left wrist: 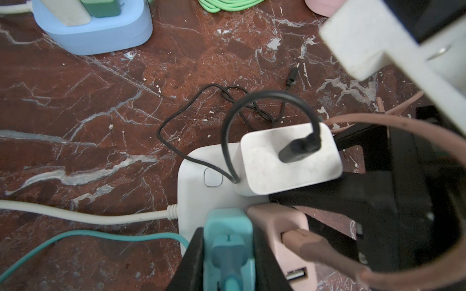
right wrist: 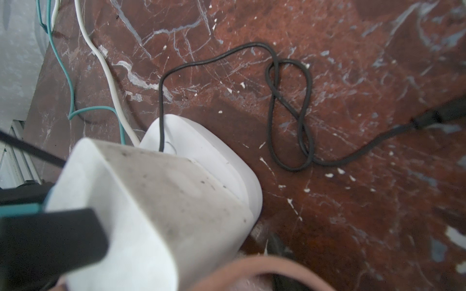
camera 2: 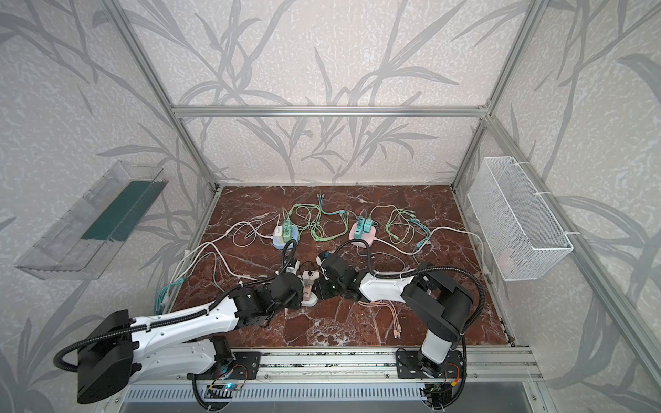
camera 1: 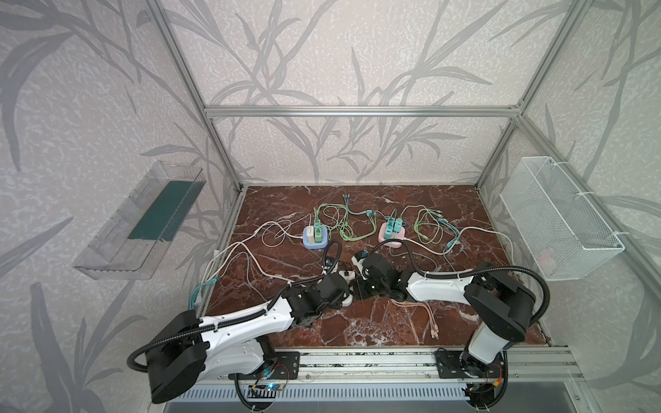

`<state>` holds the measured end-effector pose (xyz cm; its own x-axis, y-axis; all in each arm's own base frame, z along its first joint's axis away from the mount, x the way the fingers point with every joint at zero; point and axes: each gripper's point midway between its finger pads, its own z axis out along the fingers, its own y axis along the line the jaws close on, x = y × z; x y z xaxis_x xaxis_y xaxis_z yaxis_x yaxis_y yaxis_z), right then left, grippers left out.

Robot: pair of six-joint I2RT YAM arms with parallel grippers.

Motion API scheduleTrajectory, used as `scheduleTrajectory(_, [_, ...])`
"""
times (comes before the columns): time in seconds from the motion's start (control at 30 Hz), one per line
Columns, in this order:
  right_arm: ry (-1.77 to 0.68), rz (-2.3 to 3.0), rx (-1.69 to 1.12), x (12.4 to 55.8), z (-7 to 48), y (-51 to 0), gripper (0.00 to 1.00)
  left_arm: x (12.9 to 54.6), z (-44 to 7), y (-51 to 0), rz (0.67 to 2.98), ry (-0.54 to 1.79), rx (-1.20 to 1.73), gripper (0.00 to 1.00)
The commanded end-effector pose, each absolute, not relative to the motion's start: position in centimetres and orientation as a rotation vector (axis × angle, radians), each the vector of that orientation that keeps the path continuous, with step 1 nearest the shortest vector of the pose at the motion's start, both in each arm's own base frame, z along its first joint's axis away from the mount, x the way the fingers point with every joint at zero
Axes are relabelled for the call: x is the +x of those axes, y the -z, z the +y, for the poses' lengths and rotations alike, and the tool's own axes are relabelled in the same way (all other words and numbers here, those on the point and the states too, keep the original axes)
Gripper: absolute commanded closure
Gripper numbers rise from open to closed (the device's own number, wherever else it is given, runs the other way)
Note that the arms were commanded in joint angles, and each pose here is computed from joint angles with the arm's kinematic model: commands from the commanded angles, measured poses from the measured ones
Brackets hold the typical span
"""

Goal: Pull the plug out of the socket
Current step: 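Pull the teal plug out of the white strip toward the robot with the left gripper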

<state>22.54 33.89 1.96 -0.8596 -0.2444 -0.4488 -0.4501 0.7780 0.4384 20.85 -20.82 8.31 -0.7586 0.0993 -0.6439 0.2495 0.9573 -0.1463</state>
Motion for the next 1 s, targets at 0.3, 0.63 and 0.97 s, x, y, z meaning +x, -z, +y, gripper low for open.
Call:
scheduleTrajectory(0.3, [-0.217, 3.004, -0.521, 17.5, 23.4, 7.3, 0.50, 19.5, -24.9, -13.1, 2.284, 0.624, 0.240, 0.91])
scheduleTrajectory(0.63, [-0.220, 2.972, -0.527, 18.2, 23.3, 6.5, 0.49, 20.1, -21.1, -12.5, 2.303, 0.566, 0.158, 0.89])
scheduleTrajectory(0.97, [-0.246, 2.915, -0.486, 18.8, 23.2, 5.4, 0.50, 20.7, -18.4, -10.7, 2.366, 0.582, 0.083, 0.88])
